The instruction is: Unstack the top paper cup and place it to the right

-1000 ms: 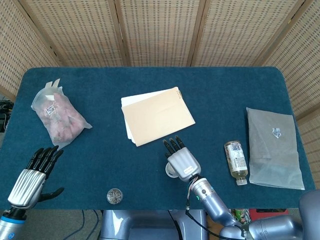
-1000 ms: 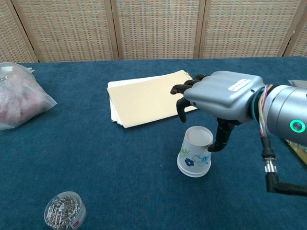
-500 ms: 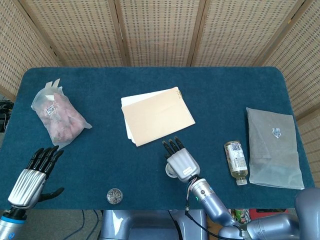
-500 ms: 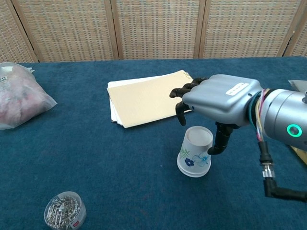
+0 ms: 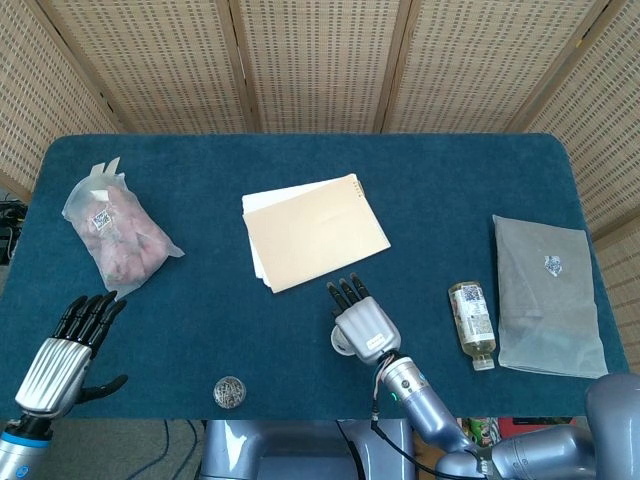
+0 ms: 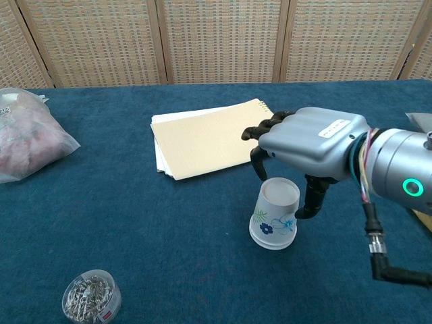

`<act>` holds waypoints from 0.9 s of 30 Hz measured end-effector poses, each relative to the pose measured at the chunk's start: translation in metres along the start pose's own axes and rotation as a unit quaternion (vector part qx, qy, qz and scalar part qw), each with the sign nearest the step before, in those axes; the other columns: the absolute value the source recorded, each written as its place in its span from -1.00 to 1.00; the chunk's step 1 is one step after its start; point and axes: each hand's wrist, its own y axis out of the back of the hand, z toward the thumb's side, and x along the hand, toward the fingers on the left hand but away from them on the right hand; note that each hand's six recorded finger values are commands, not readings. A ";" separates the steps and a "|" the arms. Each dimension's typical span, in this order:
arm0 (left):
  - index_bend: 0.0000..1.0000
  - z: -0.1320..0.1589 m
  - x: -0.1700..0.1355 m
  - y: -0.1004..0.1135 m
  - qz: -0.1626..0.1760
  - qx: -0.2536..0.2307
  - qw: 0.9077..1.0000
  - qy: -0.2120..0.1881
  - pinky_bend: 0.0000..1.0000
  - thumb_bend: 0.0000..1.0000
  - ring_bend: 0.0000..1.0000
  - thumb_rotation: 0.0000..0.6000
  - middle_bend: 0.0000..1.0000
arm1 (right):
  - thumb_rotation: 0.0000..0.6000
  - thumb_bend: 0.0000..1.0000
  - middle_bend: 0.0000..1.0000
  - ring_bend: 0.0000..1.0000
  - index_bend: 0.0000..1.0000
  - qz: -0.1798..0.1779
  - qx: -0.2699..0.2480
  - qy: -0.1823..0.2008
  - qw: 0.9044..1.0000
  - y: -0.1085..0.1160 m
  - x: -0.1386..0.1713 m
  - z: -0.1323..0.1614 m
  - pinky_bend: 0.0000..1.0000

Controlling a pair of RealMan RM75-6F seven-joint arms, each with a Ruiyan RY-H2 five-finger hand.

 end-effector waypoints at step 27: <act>-1.00 -0.001 0.000 0.001 0.002 -0.002 1.000 0.001 -1.00 -0.70 -1.00 1.00 -1.00 | 1.00 -0.60 -0.80 -1.00 -0.06 -0.011 0.011 0.001 1.000 0.009 0.003 0.002 -1.00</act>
